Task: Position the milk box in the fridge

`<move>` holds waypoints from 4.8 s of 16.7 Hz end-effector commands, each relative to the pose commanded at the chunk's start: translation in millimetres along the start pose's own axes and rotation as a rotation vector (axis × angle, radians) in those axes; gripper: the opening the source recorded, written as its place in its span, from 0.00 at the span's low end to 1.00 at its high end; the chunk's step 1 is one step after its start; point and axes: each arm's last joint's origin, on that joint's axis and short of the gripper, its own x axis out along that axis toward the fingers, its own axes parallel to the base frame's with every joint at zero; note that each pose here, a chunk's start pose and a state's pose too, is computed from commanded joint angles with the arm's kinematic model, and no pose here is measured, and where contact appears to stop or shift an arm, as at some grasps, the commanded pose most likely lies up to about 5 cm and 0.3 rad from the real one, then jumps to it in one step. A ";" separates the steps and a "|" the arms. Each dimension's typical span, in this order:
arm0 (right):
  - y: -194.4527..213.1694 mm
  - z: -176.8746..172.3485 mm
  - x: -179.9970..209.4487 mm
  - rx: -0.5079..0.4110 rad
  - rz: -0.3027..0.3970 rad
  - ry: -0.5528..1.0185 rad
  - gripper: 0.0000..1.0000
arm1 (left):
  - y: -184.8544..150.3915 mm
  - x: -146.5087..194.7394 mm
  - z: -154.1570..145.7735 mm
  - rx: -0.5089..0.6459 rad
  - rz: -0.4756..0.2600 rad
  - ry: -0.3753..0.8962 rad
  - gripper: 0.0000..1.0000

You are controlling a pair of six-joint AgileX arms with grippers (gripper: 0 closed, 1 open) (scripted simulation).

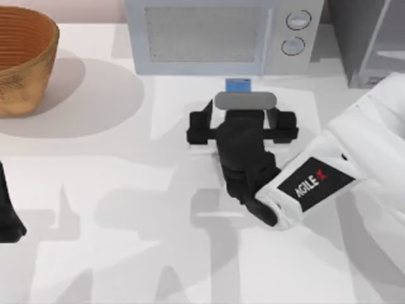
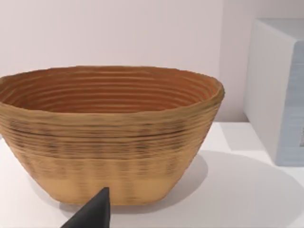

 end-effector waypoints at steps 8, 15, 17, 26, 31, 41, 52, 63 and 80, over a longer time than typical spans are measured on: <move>19.9 -4.1 20.9 0.002 0.000 -0.001 1.00 | 0.0 0.0 0.0 0.000 0.000 0.000 1.00; 1.4 0.6 49.9 0.002 0.003 -0.004 1.00 | 0.0 0.0 0.0 0.000 0.000 0.000 1.00; 1.4 0.6 49.9 0.002 0.003 -0.004 0.85 | 0.0 0.0 0.0 0.000 0.000 0.000 1.00; 1.4 0.6 49.9 0.002 0.003 -0.004 0.17 | 0.0 0.0 0.0 0.000 0.000 0.000 1.00; 1.4 0.6 49.9 0.002 0.003 -0.004 0.00 | 0.0 0.0 0.0 0.000 0.000 0.000 1.00; 6.0 8.2 34.0 -0.035 0.030 0.038 0.00 | 0.0 0.0 0.0 0.000 0.000 0.000 1.00; 5.0 146.2 13.8 0.003 0.020 -0.008 0.00 | 0.0 0.0 0.0 0.000 0.000 0.000 1.00; -18.6 165.3 -10.8 -0.018 0.046 0.025 0.00 | 0.0 0.0 0.0 0.000 0.000 0.000 1.00; -251.8 151.0 -255.8 0.031 0.151 -0.217 0.00 | 0.0 0.0 0.0 0.000 0.000 0.000 1.00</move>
